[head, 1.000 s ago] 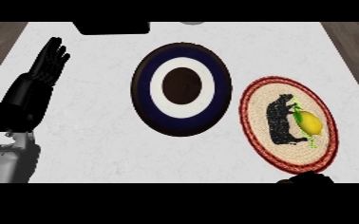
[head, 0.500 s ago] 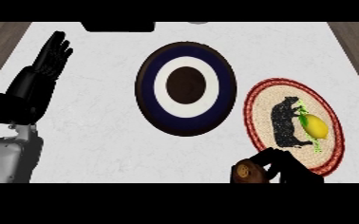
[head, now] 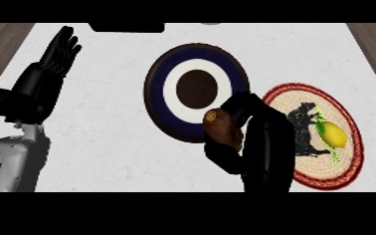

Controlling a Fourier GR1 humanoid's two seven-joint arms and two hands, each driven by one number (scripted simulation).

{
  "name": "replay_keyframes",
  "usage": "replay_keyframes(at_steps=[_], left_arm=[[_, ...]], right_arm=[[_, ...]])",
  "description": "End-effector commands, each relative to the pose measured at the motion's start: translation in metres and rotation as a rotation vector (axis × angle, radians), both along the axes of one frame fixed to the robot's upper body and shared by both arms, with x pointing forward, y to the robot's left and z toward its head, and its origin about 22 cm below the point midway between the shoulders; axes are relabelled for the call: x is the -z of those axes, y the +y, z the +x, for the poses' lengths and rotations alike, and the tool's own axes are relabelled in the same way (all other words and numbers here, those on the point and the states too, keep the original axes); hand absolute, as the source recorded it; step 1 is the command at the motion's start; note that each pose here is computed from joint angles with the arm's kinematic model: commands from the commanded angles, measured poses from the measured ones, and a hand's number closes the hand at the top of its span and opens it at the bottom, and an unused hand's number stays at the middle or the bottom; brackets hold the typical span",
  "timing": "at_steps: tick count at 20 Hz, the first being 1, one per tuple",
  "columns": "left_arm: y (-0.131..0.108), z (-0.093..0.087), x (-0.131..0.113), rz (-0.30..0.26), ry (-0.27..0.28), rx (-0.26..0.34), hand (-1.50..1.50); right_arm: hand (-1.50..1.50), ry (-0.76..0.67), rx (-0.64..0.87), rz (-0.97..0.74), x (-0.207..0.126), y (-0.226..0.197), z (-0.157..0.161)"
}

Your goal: Pick the sweet potato from the placemat and place it in the plate

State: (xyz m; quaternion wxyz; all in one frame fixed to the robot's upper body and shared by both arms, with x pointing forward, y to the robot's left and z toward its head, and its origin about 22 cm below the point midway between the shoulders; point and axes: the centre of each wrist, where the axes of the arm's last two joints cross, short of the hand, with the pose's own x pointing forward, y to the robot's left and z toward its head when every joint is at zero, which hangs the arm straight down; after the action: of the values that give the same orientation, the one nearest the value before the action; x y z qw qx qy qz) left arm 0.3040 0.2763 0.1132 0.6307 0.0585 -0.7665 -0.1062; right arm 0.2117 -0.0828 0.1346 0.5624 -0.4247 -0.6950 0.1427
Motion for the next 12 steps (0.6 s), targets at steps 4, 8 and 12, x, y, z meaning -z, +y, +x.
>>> replay_keyframes(at_steps=[4,8,12], left_arm=[[0.006,-0.003,0.002,0.013,-0.005,0.001,0.0],[0.011,-0.012,-0.006,0.003,0.002,0.009,0.0],[0.008,-0.001,0.011,-0.012,-0.005,0.023,0.0]], right_arm=[[1.5,0.058,0.042,0.018,-0.008,0.041,0.073],[1.5,0.106,0.063,-0.032,0.021,0.031,0.113],[1.5,0.174,0.057,-0.083,0.029,0.047,0.144]])
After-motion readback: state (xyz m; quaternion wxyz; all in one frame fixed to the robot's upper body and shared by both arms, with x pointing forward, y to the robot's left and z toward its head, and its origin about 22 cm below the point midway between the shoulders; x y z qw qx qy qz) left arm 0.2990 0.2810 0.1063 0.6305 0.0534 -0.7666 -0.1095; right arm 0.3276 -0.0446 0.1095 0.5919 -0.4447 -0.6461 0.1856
